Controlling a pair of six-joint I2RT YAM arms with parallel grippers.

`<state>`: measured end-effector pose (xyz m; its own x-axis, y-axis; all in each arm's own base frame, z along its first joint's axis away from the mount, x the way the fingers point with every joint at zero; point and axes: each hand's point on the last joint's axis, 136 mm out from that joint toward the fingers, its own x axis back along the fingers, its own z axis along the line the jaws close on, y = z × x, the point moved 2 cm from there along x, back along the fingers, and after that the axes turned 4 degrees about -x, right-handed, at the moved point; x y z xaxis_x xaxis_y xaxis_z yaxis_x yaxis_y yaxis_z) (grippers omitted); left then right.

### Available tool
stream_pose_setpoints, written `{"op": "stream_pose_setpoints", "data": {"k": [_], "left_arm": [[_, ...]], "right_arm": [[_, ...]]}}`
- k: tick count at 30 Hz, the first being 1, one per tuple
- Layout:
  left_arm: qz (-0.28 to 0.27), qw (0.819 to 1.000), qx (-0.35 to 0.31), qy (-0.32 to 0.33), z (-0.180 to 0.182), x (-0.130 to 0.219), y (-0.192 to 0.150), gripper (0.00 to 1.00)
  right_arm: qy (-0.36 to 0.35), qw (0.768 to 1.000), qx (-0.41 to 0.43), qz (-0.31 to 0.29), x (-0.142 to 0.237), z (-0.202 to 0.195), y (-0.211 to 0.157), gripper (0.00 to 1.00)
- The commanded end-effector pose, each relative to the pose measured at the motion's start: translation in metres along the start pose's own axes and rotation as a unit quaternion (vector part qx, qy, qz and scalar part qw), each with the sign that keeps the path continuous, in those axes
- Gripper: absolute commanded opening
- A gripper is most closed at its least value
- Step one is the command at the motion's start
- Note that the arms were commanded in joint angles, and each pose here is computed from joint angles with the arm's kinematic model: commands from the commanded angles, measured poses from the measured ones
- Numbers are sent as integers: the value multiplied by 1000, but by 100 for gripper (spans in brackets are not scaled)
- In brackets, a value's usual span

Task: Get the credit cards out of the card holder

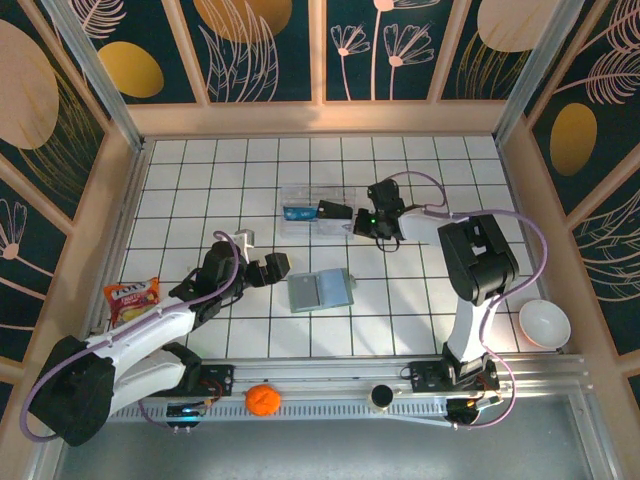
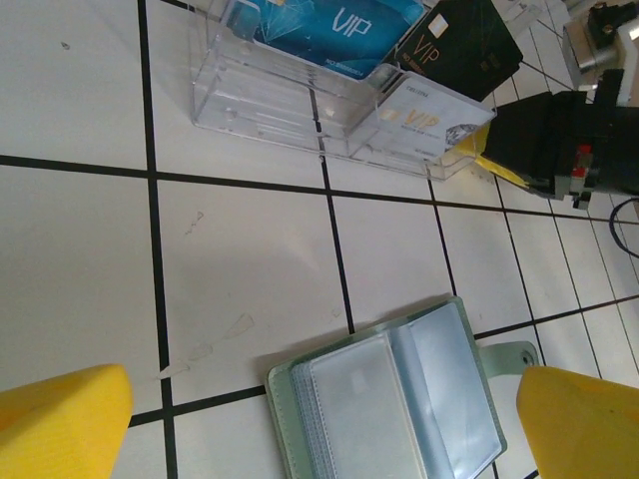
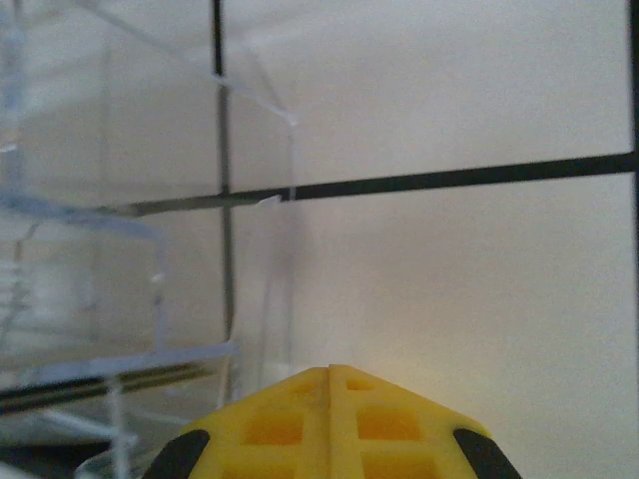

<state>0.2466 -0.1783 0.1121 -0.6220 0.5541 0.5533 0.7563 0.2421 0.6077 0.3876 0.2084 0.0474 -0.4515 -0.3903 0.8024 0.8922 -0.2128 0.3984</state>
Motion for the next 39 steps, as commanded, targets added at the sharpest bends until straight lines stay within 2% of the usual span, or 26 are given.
{"op": "stream_pose_setpoints", "data": {"k": [1,9,15,16,18,19,21,24,25,28,30,36,39], "left_arm": [[-12,1000,0,9,5,2,2,98],[-12,1000,-1,12,6,1,2,98],[-18,1000,-3,20,8,3,5,98],[-22,1000,-2,22,8,5,6,98],[-33,999,-3,26,9,7,10,98],[-40,999,-3,31,10,9,12,98],[-55,998,-3,37,11,13,17,98],[-75,996,-6,37,11,18,21,99],[-78,996,-7,35,10,20,22,99],[-82,996,-6,29,9,22,22,99],[-78,997,-5,26,8,22,21,99],[-50,998,-15,25,5,17,16,98],[-45,999,-18,23,5,16,14,96]], "right_arm": [[28,999,19,0,13,23,-7,0],[47,997,54,23,18,53,-33,0],[20,998,54,15,43,45,-38,0],[20,998,61,0,53,47,-35,2],[29,994,92,-51,77,60,-21,19],[32,988,115,-97,93,69,-9,24],[51,971,156,-175,119,89,7,28],[77,957,194,-203,131,107,23,29],[85,954,215,-193,131,113,25,28],[148,951,250,-108,121,129,28,29],[227,931,282,-57,119,146,21,29],[186,922,340,19,81,147,26,30],[154,921,358,30,66,145,34,31]]}}
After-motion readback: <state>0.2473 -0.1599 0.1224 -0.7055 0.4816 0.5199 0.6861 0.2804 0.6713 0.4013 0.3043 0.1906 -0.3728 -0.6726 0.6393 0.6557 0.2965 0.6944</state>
